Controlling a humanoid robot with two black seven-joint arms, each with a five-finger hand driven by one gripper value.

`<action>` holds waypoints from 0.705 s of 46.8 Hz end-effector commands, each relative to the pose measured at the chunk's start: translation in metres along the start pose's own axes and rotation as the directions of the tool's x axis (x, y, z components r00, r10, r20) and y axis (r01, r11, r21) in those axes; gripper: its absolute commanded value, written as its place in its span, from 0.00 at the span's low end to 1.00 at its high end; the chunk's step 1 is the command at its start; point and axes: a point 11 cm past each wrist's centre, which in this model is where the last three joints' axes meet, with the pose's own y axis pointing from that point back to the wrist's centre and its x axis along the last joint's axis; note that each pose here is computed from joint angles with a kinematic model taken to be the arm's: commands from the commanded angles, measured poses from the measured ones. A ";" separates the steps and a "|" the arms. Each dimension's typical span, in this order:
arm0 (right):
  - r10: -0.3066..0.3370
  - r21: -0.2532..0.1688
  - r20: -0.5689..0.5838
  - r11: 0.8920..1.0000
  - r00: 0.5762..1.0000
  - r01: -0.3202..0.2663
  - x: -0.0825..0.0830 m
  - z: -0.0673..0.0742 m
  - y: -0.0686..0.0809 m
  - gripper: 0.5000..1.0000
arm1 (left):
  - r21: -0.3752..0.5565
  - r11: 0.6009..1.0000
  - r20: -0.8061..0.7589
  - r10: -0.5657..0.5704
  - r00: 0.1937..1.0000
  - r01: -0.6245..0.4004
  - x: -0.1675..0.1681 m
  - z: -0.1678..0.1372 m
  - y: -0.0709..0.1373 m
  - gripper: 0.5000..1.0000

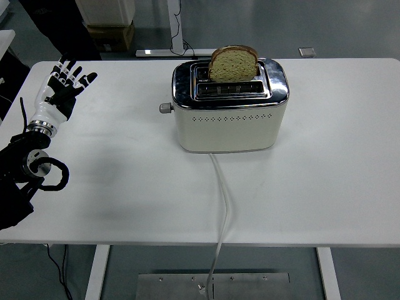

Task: Press down toaster

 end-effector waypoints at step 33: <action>-0.003 0.005 -0.003 1.000 1.000 0.003 -0.001 -0.003 0.000 1.00 | -0.008 1.000 -0.039 -0.011 0.999 0.011 -0.009 -0.001 -0.003 1.00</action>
